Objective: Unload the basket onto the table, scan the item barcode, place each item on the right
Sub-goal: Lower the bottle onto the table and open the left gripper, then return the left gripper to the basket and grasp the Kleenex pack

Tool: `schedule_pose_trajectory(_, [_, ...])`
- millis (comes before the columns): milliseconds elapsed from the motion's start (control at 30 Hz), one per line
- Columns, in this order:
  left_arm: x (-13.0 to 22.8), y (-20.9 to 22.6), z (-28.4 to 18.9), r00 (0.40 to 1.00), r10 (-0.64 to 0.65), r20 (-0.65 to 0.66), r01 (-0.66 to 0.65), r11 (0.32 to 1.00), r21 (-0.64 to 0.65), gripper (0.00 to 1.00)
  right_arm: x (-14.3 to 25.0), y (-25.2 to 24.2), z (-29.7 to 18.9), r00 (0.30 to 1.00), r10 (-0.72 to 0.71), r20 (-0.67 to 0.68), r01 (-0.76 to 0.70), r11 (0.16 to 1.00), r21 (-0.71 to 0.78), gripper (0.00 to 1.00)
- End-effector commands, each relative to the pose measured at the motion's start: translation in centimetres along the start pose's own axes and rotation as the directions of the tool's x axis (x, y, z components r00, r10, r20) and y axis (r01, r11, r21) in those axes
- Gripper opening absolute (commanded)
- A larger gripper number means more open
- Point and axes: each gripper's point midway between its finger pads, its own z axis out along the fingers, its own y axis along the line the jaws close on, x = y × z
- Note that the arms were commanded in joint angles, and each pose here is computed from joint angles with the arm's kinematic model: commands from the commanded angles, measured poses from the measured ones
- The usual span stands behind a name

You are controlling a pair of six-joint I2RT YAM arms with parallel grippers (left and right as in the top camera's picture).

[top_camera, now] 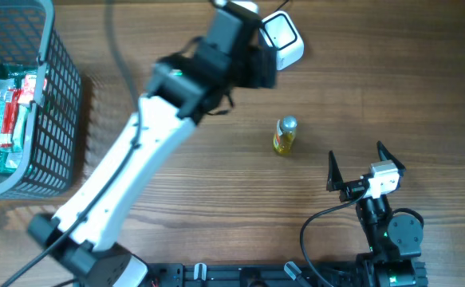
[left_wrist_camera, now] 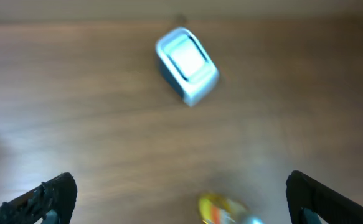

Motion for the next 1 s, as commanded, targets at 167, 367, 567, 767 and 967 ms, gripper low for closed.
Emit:
schedule_pose_trajectory(167, [-8.1,16.2,-8.8,0.952,0.012,0.306,0.125,0.897,-0.424,1.00,-0.2,-0.1,0.0,1.000,-0.014,0.009,0.014,1.000,0.005,1.00])
schedule_pose_trajectory(367, [-10.5,29.3,-14.2,0.899,-0.009,0.439,0.301,0.741,-0.601,1.00,-0.2,-0.1,0.0,1.000,-0.014,0.009,0.014,1.000,0.006,1.00])
schedule_pose_trajectory(567, [-8.4,38.0,-17.6,0.871,-0.113,0.478,0.418,0.682,-0.601,1.00,-0.2,-0.1,0.0,1.000,-0.014,0.009,0.014,1.000,0.006,1.00])
schedule_pose_trajectory(767, [-3.3,44.7,-17.6,0.861,-0.288,0.419,0.496,0.655,-0.570,1.00,-0.2,-0.1,0.0,1.000,-0.014,0.009,0.014,1.000,0.005,1.00])
schedule_pose_trajectory(967, [1.3,49.5,-13.9,0.852,-0.414,0.321,0.521,0.598,-0.609,1.00,-0.2,-0.1,0.0,1.000,-0.014,0.009,0.014,1.000,0.006,1.00])
